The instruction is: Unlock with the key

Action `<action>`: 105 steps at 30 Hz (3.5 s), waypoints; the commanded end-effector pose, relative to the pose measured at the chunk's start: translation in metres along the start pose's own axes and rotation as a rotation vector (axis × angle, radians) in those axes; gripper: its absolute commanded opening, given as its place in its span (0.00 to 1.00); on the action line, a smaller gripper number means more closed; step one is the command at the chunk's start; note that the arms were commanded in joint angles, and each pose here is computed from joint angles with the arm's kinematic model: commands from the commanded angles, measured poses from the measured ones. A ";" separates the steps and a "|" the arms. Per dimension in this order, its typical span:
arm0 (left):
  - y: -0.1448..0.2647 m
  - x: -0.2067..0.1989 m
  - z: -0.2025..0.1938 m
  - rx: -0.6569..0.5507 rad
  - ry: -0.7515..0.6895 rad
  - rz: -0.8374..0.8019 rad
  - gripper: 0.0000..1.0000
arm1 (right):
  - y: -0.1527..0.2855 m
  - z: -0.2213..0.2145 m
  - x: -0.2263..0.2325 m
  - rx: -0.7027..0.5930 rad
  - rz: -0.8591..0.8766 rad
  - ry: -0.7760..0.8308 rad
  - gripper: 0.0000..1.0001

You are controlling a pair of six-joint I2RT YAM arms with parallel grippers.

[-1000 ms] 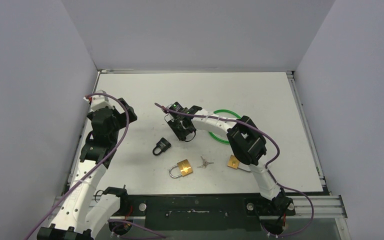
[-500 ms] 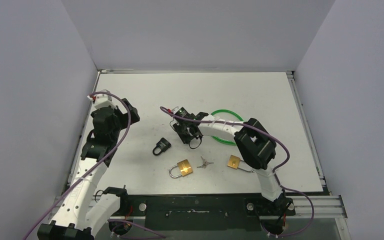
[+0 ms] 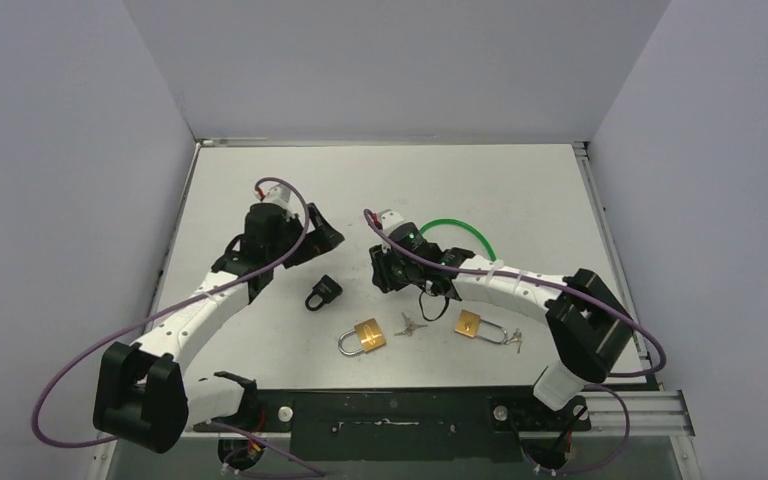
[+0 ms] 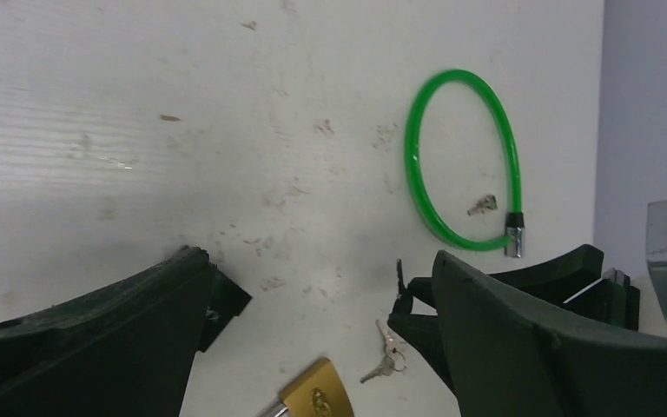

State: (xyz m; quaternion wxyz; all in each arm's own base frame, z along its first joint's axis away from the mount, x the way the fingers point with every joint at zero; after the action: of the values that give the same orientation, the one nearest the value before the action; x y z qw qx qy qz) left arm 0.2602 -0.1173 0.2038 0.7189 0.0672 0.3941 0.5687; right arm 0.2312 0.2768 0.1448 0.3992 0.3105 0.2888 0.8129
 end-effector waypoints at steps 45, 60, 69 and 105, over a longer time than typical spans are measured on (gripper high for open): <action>0.027 -0.102 -0.001 -0.036 0.098 -0.934 0.00 | 0.121 0.050 0.008 -0.522 0.816 -0.446 0.72; 0.043 -0.118 0.006 -0.067 0.196 -1.026 0.00 | 0.123 0.058 0.018 -0.493 0.895 -0.481 0.48; 0.043 -0.119 0.007 -0.078 0.211 -1.027 0.00 | 0.109 0.054 0.016 -0.455 0.802 -0.494 0.56; -0.001 0.005 -0.051 0.151 0.042 0.324 0.86 | 0.083 0.018 -0.029 -0.328 0.354 -0.474 0.00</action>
State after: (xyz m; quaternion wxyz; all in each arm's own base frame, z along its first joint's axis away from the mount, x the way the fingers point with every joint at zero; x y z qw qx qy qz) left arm 0.2446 -0.1567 0.1965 0.6840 0.0792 0.4485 0.5699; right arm 0.2164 0.2221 0.1993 0.3201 0.5029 -0.0073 0.8029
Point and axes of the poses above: each gripper's point midway between its finger pads, its own y axis back along the fingers, its own x axis along the line the jaws close on, z = x × y, the point moved 9 cm from there along y, back along the fingers, and after that the axes turned 8 degrees about -y, right-handed, at the moved point
